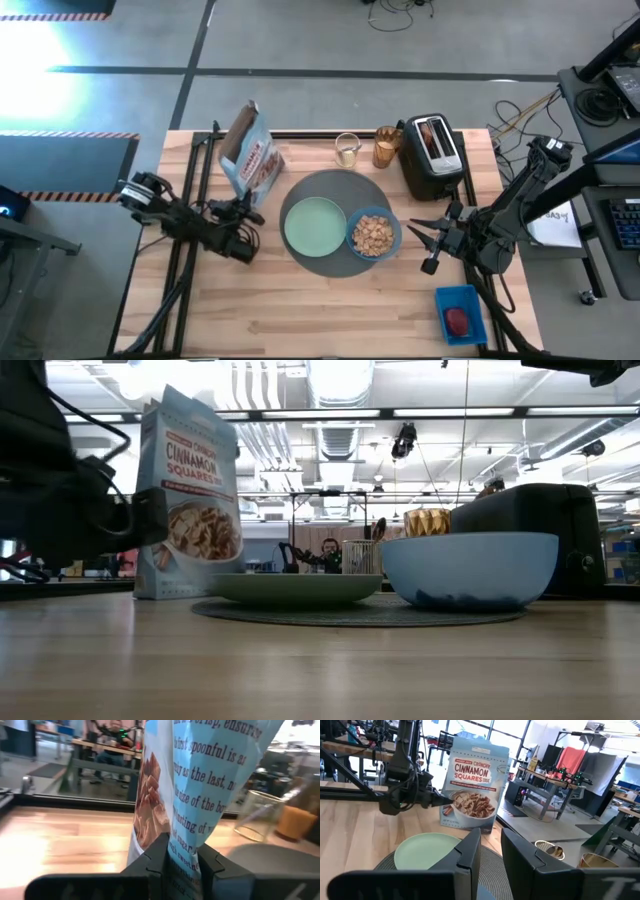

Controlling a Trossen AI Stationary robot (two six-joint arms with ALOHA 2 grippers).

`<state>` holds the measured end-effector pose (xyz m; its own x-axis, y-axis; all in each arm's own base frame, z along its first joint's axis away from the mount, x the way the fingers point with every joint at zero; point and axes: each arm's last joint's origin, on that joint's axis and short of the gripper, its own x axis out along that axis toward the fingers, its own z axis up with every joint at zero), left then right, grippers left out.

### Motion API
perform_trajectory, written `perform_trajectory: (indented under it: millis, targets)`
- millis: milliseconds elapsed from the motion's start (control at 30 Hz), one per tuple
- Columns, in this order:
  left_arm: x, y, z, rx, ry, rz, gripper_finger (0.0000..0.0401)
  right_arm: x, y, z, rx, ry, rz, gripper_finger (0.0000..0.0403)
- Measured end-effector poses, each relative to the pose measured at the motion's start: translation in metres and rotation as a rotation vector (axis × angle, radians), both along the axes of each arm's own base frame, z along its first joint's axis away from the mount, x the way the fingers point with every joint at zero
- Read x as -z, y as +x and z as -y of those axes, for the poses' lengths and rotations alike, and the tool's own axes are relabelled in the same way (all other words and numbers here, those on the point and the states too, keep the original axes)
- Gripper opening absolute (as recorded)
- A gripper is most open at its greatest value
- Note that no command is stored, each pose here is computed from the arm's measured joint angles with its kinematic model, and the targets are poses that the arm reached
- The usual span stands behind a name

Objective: Arrange a breakfast setting
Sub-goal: Pour the cereal from the cereal box into the blue bowl

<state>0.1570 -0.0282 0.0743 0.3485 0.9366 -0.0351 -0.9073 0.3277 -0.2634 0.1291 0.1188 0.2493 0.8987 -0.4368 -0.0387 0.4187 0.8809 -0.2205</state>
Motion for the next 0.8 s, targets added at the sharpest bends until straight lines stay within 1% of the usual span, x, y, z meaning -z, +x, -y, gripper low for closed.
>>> perform_trajectory:
  millis: [133, 300, 400, 600, 800]
  targets:
    - [0.000, 0.003, -0.012, -0.081, -0.009, -0.027, 0.0027, 0.000, 0.000, 0.000, 0.000, 0.000, 0.000, 0.0068]
    - [-0.001, 0.003, -0.026, -0.166, -0.025, -0.004, 0.0022, 0.000, 0.000, 0.000, 0.000, 0.000, 0.000, 0.0068]
    - [-0.002, 0.001, -0.032, -0.206, -0.026, -0.031, 0.0021, 0.000, 0.000, 0.000, 0.000, 0.000, 0.000, 0.0068]
    - [-0.005, -0.010, -0.038, -0.249, -0.041, -0.134, 0.0021, 0.000, 0.000, 0.000, 0.000, 0.000, 0.000, 0.0068]
    - [-0.008, -0.032, -0.043, -0.279, -0.074, -0.069, 0.0020, 0.000, 0.000, 0.000, 0.000, 0.000, 0.000, 0.0068]
